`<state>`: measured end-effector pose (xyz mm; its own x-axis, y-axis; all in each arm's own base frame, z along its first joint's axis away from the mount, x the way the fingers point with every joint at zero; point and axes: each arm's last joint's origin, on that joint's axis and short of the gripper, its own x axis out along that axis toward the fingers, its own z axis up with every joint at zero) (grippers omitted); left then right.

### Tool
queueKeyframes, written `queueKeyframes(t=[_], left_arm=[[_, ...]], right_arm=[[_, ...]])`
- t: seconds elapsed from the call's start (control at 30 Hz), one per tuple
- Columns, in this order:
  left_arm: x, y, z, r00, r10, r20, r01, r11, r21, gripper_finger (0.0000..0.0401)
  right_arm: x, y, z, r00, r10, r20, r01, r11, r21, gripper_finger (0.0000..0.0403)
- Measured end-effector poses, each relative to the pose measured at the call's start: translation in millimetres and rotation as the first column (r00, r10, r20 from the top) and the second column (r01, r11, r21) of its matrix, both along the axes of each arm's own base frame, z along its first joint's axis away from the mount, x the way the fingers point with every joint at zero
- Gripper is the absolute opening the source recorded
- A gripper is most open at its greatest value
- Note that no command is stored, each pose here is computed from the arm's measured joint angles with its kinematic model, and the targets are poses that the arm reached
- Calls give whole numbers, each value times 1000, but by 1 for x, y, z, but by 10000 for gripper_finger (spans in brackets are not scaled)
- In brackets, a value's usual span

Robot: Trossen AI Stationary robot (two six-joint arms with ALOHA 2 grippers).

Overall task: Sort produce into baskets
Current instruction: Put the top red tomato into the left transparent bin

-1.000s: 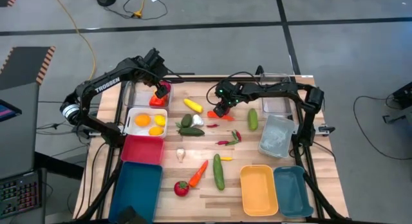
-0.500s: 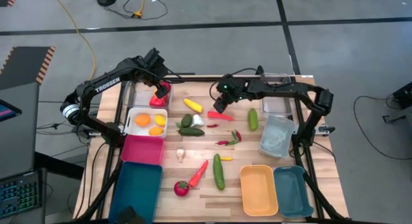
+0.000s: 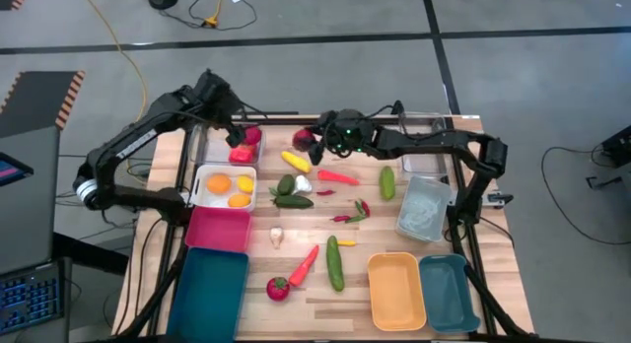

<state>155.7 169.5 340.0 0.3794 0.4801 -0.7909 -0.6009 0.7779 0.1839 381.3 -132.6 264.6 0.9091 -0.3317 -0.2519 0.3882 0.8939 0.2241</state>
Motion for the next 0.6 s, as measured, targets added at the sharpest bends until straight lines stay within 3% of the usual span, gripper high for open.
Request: queueKeyframes(t=[0.13, 0.6], left_arm=[[-11, -12, 13, 998, 13, 55, -15, 999, 41, 363], [-30, -32, 32, 991, 14, 131, -29, 994, 110, 363]], right_arm=[[16, 2, 3, 994, 23, 109, -19, 999, -38, 240], [117, -16, -20, 979, 69, 193, -57, 996, -68, 240]])
